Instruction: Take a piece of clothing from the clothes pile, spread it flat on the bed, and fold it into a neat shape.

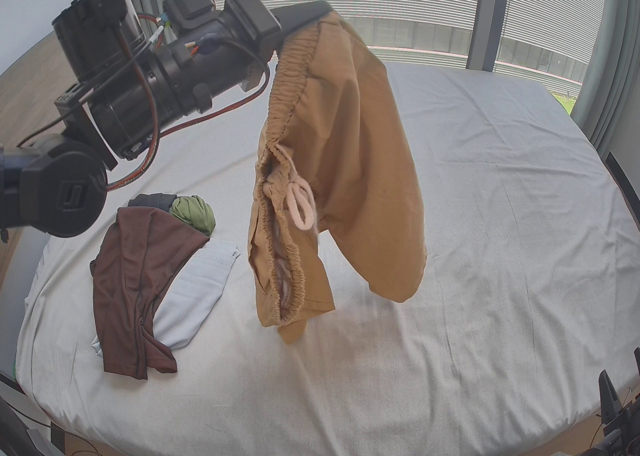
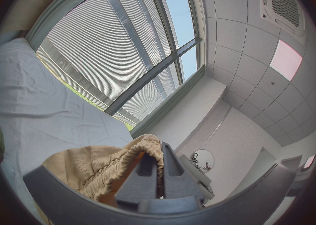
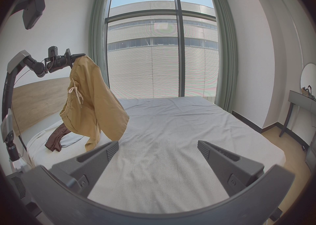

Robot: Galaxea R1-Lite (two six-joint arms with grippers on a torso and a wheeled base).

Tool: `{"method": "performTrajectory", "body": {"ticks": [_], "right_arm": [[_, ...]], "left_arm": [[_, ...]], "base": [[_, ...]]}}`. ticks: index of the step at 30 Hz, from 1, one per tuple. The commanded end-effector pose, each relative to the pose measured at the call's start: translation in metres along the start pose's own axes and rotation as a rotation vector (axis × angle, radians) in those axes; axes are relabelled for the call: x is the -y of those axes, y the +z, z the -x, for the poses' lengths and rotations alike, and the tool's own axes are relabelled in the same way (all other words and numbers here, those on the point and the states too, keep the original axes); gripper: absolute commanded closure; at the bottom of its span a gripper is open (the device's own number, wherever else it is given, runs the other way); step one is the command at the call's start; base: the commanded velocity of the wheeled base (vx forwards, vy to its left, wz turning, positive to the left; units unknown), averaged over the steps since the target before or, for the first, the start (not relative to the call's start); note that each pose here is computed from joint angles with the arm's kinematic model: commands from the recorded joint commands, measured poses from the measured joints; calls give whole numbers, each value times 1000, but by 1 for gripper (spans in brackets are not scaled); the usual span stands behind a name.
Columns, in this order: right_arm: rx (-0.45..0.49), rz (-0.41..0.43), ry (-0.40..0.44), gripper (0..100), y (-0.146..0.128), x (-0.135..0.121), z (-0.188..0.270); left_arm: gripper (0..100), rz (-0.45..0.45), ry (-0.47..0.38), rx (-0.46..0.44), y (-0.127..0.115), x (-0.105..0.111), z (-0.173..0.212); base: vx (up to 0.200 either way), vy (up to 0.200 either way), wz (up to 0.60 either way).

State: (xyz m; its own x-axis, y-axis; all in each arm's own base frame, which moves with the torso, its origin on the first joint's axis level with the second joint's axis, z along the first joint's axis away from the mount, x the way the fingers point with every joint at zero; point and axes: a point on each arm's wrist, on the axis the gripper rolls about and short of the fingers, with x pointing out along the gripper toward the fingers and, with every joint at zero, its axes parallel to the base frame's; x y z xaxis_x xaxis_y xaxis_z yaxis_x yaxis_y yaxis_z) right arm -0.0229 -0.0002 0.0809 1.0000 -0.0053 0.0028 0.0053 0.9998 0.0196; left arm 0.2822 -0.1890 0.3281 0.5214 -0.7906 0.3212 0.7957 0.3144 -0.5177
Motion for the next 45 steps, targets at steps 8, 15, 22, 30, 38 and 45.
{"method": "performTrajectory", "body": {"ticks": [8, 15, 22, 30, 38, 45], "right_arm": [[-1, 0, 1, 0, -5, 0, 0], [-1, 0, 1, 0, -5, 0, 0], [-1, 0, 1, 0, -5, 0, 0], [-1, 0, 1, 0, -5, 0, 0], [-1, 0, 1, 0, -5, 0, 0], [-1, 0, 1, 0, -5, 0, 0]], "left_arm": [[100, 37, -85, 2, 10, 39, -8], [100, 77, -124, 8, 12, 51, -13], [100, 140, -31, -5, 5, 18, -14], [100, 127, 90, 14, 3, -38, -10], [100, 130, 104, 11, 1, -45, -11], [100, 129, 107, 8, 0, -45, -10]], "base": [[0, 0, 0], [0, 0, 0], [0, 0, 0], [0, 0, 0], [0, 0, 0], [0, 0, 0]]}}
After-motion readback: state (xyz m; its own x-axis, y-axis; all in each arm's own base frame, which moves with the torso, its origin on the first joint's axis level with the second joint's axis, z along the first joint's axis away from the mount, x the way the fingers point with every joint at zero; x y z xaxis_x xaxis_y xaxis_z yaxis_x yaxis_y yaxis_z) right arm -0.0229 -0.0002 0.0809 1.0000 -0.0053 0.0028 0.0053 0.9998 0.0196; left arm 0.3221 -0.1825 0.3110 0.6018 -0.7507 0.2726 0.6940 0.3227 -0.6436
